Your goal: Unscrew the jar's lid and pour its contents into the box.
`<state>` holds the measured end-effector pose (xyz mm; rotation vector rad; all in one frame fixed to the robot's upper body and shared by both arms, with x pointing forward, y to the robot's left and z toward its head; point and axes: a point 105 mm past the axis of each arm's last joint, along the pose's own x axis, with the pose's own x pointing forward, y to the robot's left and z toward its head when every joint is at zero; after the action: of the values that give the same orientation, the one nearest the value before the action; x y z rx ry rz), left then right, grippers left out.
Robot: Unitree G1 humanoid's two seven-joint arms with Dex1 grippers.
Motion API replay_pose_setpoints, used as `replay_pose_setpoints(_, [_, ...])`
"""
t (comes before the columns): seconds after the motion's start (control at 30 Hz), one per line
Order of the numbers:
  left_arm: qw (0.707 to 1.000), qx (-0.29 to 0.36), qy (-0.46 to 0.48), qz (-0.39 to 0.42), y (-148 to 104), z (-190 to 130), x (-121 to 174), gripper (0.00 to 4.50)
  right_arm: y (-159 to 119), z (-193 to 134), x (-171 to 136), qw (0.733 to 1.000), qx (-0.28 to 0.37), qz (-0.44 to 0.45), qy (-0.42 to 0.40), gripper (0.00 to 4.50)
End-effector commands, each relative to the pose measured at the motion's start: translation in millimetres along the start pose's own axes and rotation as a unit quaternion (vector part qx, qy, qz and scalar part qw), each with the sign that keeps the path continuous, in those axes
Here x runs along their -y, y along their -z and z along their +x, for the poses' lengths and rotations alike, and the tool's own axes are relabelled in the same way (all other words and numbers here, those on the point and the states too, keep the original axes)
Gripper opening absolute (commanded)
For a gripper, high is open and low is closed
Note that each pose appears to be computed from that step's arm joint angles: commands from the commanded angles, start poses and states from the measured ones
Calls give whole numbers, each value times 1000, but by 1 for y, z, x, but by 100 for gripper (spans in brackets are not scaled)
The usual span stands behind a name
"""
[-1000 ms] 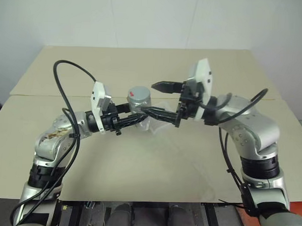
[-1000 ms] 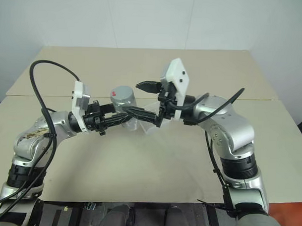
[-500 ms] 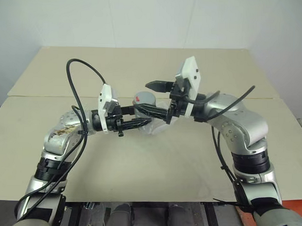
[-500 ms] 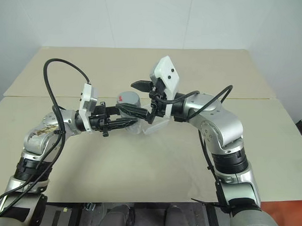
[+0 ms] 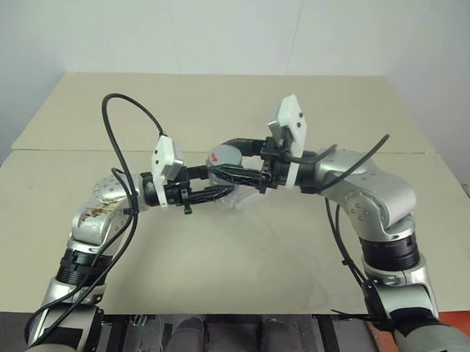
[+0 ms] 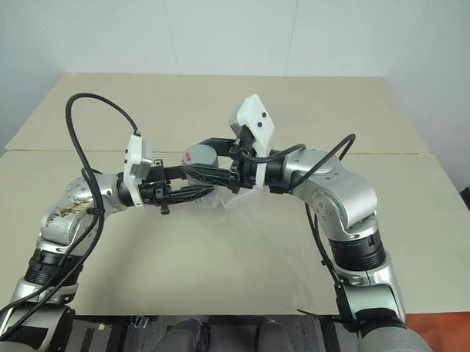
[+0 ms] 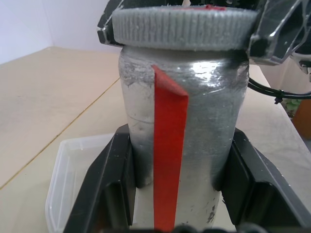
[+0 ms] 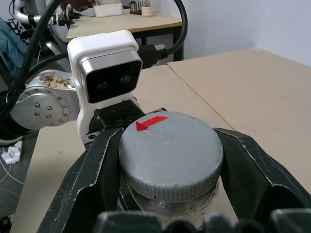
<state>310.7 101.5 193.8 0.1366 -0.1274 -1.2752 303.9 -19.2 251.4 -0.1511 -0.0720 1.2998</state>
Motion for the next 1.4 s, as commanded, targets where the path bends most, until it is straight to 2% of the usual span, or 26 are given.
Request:
replay_pose_setpoints(0.03, [999,13,30,19,-4,2,7,196,-18,-5,-5,999,25,-29,-32,279])
replay_pose_setpoints(0.27, [993,34,110,24,-15,7,26,196,-9,-4,-31,983,16,-56,-173,279])
replay_pose_setpoints(0.47, [983,40,176,22,-22,8,38,196,-4,0,-43,957,12,-57,-284,279])
replay_pose_setpoints(0.7, [972,36,233,20,-25,10,47,196,-3,5,-46,934,12,-70,-350,279])
replay_pose_setpoints(0.83, [973,38,227,23,-26,12,46,196,-4,10,-45,933,17,-83,-349,279])
replay_pose_setpoints(1.0, [979,38,200,22,-25,8,41,196,-6,11,-38,944,28,-90,-317,440])
replay_pose_setpoints(1.03, [979,38,197,22,-24,7,41,196,-7,12,-37,945,29,-90,-312,449])
replay_pose_setpoints(1.2, [989,46,137,15,-25,-1,31,196,-13,10,-27,964,44,-95,-246,449])
replay_pose_setpoints(1.4, [999,33,35,2,-16,-25,14,196,-13,-13,-10,983,49,-90,-150,449])
